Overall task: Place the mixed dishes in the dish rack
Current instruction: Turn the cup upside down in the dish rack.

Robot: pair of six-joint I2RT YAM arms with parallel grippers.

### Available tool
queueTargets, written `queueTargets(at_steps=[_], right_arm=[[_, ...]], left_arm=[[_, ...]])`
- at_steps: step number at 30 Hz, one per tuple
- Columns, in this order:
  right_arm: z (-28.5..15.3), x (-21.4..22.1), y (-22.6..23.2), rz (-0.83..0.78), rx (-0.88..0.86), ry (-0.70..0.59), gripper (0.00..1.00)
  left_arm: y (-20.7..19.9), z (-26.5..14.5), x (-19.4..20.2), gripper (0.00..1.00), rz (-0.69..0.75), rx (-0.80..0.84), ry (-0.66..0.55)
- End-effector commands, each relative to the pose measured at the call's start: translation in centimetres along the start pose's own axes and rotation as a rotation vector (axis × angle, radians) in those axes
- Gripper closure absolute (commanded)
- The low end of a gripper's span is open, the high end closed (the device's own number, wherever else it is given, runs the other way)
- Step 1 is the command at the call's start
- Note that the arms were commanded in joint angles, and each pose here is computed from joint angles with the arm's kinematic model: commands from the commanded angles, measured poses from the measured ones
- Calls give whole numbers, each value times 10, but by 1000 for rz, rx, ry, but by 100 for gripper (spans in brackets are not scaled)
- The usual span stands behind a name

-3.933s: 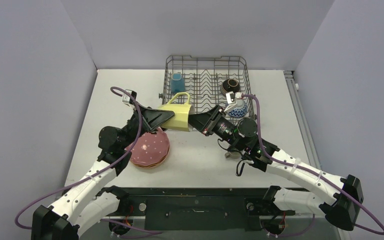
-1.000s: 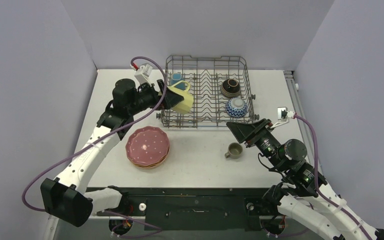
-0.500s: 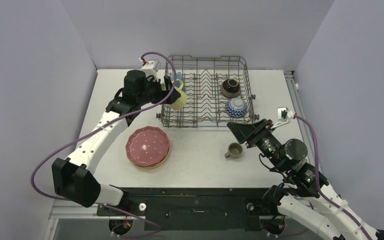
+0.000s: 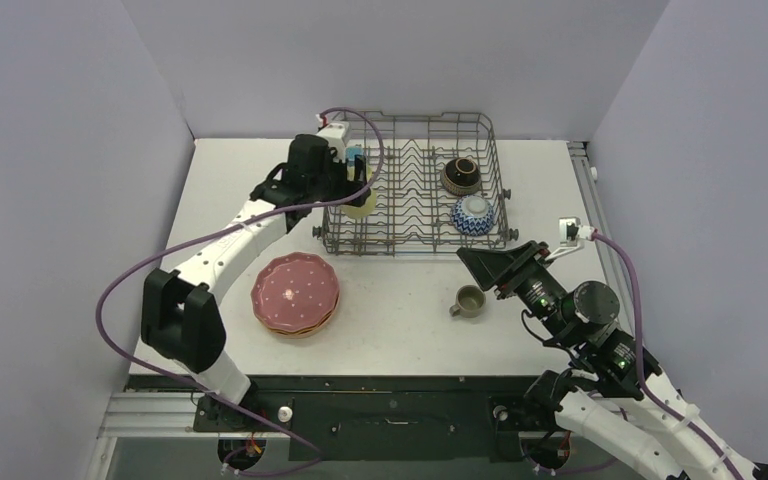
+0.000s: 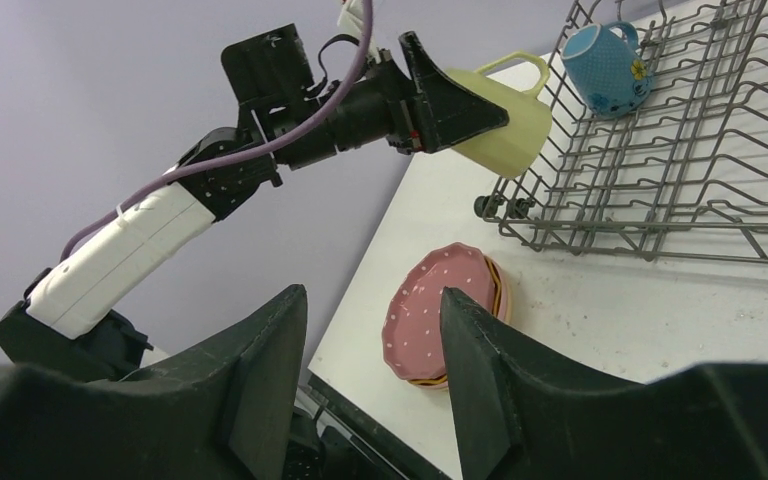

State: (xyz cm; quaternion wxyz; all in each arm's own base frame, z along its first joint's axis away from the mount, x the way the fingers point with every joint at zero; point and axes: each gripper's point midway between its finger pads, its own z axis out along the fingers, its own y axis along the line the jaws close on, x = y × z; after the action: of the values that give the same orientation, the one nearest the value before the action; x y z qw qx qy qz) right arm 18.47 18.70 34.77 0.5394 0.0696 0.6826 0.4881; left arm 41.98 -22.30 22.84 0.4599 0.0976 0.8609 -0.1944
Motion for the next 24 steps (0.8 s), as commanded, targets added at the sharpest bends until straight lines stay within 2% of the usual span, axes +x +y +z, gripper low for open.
queueTargets(at_steps=[1, 11, 24], right_arm=[[-6, -10, 6, -10, -17, -28, 52], [-13, -11, 0, -17, 4, -35, 52], [-12, -11, -1, -36, 18, -27, 51]], left_arm=[[-18, 3, -56, 100, 102, -21, -168], [-3, 52, -29, 100, 155, -126, -82], [15, 83, -2, 100, 180, -214, -29]])
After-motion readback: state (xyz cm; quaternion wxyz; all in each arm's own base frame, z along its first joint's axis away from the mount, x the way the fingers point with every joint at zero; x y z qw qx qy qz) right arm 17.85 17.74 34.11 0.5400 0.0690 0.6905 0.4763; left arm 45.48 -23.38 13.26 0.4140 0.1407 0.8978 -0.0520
